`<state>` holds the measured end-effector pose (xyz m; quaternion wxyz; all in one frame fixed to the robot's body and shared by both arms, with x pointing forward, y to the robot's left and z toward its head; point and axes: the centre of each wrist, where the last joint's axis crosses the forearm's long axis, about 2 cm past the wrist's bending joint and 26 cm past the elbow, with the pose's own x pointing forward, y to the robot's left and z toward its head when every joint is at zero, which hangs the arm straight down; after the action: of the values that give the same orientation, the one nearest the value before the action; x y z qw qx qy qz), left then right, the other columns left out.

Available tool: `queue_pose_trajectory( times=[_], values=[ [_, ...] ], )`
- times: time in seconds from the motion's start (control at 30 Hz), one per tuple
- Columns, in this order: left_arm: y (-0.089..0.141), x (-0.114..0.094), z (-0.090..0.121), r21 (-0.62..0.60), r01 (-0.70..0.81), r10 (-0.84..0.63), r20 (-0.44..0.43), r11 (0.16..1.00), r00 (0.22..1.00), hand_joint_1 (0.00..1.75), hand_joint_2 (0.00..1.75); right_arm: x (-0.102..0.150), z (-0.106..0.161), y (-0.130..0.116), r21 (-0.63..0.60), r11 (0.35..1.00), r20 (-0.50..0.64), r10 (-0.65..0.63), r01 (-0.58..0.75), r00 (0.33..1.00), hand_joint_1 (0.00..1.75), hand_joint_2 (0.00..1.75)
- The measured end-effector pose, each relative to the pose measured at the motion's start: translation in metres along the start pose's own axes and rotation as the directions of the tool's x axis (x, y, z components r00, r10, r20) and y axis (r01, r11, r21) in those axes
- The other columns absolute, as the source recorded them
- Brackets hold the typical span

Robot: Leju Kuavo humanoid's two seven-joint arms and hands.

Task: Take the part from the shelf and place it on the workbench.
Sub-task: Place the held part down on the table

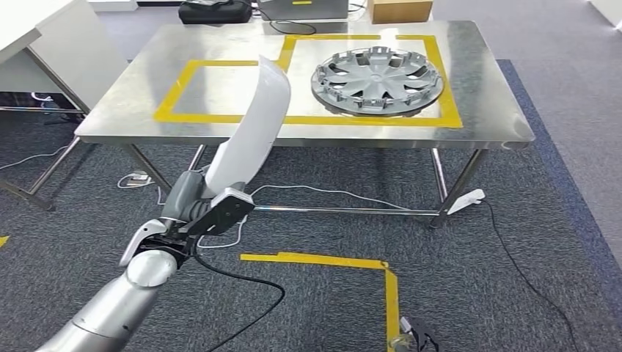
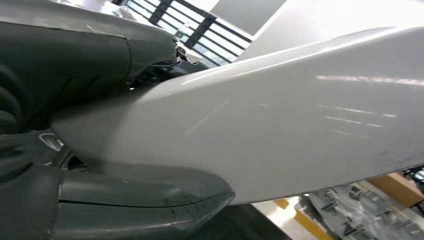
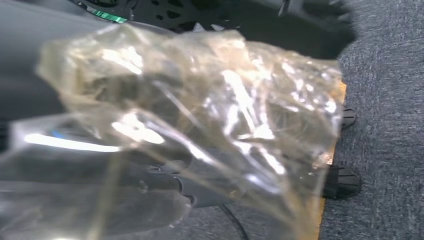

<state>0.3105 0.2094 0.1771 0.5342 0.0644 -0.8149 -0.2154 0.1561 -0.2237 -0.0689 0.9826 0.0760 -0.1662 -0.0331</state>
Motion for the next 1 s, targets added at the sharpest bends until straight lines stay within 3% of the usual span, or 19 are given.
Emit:
queue_pose_trajectory(
  times=[1.0],
  values=[
    [0.0032,-0.0044,-0.0068,0.045,0.007,-0.005,-0.045,0.999,0.999,1.75,1.75,0.0019,0.0001,-0.002,-0.001,1.0,-0.116,0.022,-0.022,0.993,0.0,0.0]
  ],
)
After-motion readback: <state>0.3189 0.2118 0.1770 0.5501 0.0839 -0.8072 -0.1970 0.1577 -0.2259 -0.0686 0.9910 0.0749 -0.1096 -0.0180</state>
